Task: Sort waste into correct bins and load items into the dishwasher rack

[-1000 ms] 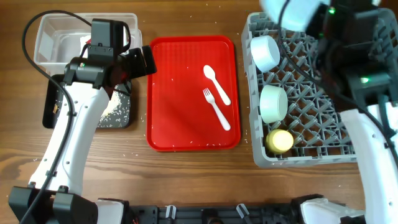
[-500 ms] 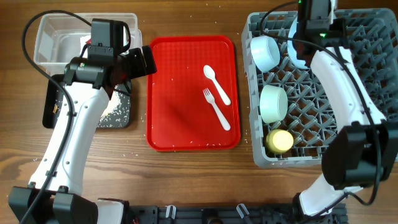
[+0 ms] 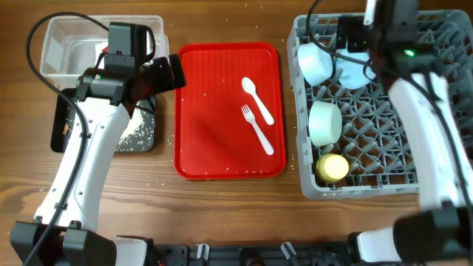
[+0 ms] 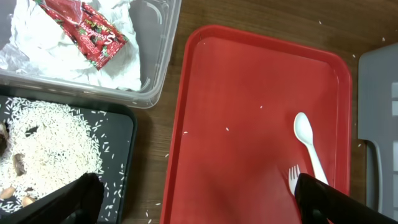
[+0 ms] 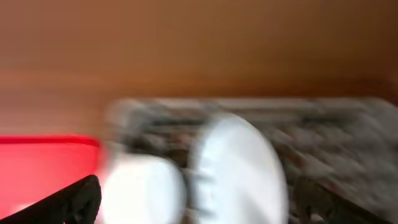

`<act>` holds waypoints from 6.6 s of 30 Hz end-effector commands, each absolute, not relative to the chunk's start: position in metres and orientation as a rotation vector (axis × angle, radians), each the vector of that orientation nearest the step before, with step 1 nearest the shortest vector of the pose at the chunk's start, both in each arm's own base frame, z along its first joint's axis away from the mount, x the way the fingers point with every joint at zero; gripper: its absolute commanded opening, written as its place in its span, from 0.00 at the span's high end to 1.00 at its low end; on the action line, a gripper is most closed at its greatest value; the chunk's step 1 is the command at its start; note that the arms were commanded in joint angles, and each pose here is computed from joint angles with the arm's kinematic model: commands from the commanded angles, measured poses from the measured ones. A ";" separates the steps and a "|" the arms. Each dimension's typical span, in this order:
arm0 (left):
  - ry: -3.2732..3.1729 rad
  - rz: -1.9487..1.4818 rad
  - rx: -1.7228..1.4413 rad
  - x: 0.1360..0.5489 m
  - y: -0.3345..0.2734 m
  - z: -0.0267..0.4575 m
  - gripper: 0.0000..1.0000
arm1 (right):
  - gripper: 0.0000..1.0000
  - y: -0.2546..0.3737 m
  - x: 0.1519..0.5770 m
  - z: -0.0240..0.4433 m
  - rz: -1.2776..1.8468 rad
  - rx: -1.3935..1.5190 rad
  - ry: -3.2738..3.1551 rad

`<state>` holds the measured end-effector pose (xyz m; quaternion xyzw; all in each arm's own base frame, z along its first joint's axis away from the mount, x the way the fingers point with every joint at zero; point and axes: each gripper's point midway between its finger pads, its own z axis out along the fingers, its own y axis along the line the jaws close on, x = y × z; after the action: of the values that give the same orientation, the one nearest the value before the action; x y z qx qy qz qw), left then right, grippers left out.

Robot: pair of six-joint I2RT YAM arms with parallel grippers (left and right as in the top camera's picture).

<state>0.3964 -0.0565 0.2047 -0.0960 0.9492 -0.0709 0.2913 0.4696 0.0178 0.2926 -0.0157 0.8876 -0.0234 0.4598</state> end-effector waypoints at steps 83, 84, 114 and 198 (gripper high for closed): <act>2.516 -0.176 -0.256 0.399 -0.054 0.209 0.00 | 0.55 0.192 0.370 0.259 0.438 -0.420 2.486; 2.516 -0.176 -0.256 0.399 -0.054 0.209 0.00 | 0.53 0.211 0.369 0.246 0.395 -0.480 2.496; 2.516 -0.176 -0.256 0.399 -0.054 0.209 0.00 | 0.96 0.233 0.336 -0.003 0.385 -0.674 3.088; 2.516 -0.176 -0.256 0.399 -0.054 0.209 0.00 | 0.00 0.048 0.241 0.177 0.229 -0.179 1.556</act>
<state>0.3965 -0.0565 0.2048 -0.0958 0.9491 -0.0709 0.2915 0.2423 0.0459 0.1759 -0.0775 0.7021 0.0979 0.7010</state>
